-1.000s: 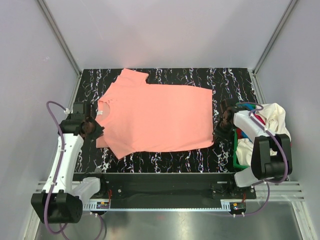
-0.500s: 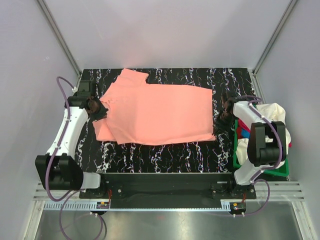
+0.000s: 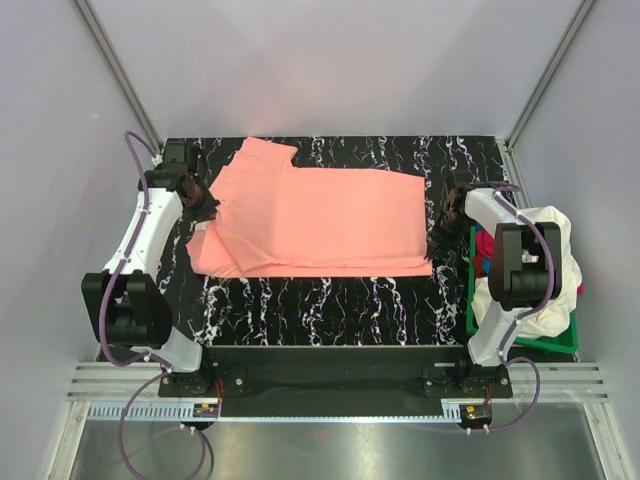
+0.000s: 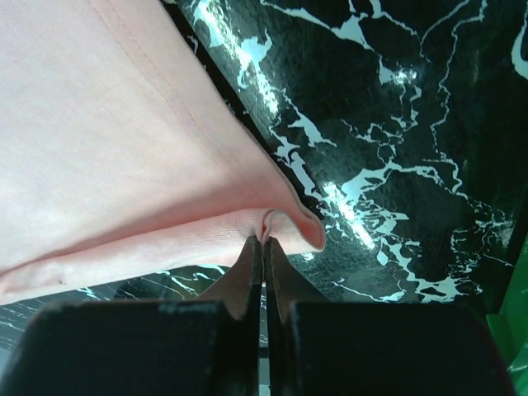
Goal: Fold and stack the t-shirts
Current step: Fold the tshirt
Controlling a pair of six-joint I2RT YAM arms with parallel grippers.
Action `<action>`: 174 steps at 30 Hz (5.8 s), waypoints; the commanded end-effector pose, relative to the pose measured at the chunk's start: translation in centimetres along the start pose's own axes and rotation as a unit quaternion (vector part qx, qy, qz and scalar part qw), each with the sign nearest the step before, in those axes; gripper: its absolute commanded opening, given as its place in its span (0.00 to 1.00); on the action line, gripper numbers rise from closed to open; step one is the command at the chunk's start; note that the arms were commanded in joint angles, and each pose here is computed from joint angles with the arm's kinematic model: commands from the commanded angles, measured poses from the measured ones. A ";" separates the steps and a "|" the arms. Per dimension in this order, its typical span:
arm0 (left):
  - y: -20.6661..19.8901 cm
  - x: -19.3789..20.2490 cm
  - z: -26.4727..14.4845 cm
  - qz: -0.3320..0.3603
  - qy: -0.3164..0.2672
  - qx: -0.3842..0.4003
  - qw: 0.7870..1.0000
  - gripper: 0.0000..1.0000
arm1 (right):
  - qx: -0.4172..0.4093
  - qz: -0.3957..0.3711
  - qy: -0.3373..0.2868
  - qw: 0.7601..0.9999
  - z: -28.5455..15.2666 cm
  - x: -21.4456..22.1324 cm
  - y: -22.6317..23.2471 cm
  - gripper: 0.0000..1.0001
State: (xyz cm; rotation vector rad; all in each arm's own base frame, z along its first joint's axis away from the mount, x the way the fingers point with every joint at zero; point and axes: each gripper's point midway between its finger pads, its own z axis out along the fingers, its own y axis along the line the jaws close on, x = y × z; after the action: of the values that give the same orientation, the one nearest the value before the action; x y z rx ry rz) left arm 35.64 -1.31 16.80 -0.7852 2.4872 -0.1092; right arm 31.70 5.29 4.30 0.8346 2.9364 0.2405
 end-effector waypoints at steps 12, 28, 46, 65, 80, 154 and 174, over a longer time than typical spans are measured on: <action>-1.7 -4.1 1.3 0.013 -0.036 0.007 0.999 0.00 | -0.020 -0.007 -0.018 1.000 -1.3 -3.0 1.8 0.00; -2.9 -5.5 3.0 0.017 -0.036 0.007 0.999 0.00 | -0.022 -0.002 -0.011 1.000 -0.4 -3.5 2.1 0.00; -2.9 -6.8 5.0 0.005 -0.027 0.005 1.000 0.00 | -0.024 0.020 -0.018 0.999 0.0 -5.6 1.9 0.00; -1.2 -7.1 5.7 -0.014 -0.028 -0.013 0.999 0.00 | -0.052 0.011 -0.017 0.998 0.4 -8.5 4.4 0.00; -1.4 -6.7 6.5 -0.015 -0.018 -0.008 1.000 0.00 | -0.038 0.020 -0.011 0.999 1.8 -8.2 3.5 0.00; -7.8 -6.8 10.8 0.021 0.046 0.078 0.996 0.00 | -0.036 0.051 -0.013 0.998 2.7 -8.8 3.1 0.00; -8.0 -6.5 13.6 0.045 0.069 0.059 0.995 0.00 | -0.039 0.052 -0.007 0.998 3.4 -9.0 3.3 0.01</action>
State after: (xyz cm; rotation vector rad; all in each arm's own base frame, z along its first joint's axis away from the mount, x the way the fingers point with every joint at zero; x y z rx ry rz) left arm 50.43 -3.32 9.00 -0.6841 2.6255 -0.2923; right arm 40.52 4.25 1.76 0.9610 2.8821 0.3581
